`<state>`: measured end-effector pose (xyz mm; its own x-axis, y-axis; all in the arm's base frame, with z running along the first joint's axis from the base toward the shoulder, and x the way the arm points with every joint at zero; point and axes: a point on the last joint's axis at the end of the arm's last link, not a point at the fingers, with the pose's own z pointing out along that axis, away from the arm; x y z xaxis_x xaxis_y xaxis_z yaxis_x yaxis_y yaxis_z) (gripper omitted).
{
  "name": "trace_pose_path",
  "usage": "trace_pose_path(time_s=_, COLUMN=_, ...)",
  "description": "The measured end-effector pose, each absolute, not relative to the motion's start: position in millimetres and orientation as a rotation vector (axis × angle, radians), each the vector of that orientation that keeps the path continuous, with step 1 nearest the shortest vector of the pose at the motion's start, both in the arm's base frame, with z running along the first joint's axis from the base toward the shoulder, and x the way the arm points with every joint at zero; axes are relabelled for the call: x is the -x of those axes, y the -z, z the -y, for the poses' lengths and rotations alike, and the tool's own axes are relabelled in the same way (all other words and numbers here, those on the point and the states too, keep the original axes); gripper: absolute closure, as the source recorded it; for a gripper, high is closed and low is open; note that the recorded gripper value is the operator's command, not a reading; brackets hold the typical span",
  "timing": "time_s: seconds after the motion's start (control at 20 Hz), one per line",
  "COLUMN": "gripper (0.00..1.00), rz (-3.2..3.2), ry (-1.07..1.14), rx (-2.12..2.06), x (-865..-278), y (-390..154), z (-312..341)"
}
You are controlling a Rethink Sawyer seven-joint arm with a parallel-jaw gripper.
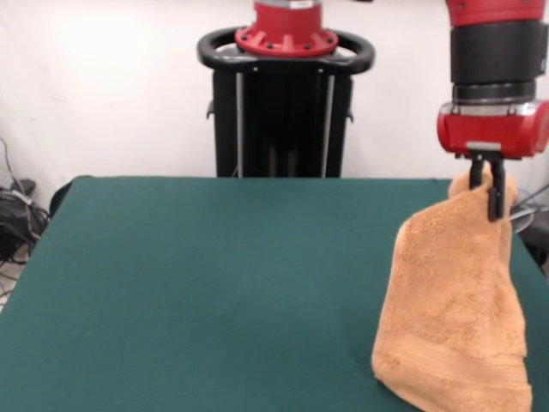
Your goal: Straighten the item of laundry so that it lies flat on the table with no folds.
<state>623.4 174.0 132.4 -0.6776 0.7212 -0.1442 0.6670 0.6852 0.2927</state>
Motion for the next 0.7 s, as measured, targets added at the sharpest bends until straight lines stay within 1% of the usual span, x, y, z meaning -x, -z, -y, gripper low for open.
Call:
trace_pose_path(time_s=0.45, gripper=1.00, rz=-2.654, ry=-0.348, rx=-1.251, x=-613, y=-103, z=-163)
trace_pose_path(time_s=0.7, gripper=1.00, rz=-2.682, ry=-0.342, rx=-1.297, x=-604, y=-83, z=-145)
